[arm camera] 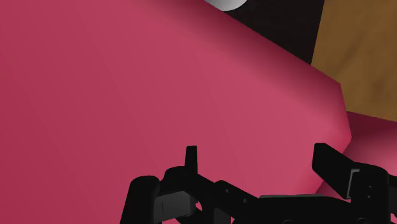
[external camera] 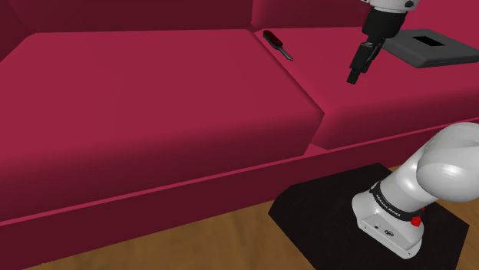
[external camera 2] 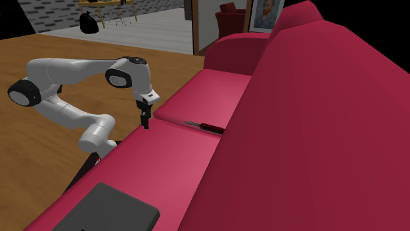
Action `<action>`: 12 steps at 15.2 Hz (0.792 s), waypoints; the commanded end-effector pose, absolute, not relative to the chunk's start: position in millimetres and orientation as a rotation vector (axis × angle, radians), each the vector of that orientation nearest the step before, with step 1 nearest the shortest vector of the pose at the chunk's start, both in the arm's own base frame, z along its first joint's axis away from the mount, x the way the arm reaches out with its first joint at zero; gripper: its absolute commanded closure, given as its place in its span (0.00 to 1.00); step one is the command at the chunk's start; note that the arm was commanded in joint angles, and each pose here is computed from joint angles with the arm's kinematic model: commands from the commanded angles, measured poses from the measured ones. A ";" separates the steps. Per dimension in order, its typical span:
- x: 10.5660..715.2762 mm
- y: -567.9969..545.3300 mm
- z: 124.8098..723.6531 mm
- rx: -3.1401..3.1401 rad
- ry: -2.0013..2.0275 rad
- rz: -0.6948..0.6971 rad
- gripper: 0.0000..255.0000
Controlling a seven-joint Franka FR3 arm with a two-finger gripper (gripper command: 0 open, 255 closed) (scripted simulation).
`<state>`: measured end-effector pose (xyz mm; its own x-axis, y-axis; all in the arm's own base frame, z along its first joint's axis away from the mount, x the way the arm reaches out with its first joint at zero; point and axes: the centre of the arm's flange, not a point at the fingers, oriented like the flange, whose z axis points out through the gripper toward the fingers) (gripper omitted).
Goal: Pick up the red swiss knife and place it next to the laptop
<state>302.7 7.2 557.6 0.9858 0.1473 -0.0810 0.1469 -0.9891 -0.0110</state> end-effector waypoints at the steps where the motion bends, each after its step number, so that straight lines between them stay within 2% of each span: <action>1: 302.7 7.2 557.6 -3.125 -0.232 0.128 0.00; 12: 443.1 19.0 565.6 -3.141 -0.003 0.088 0.00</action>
<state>429.1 18.4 564.2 0.9981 0.0161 -0.0587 0.0162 -0.9999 0.0006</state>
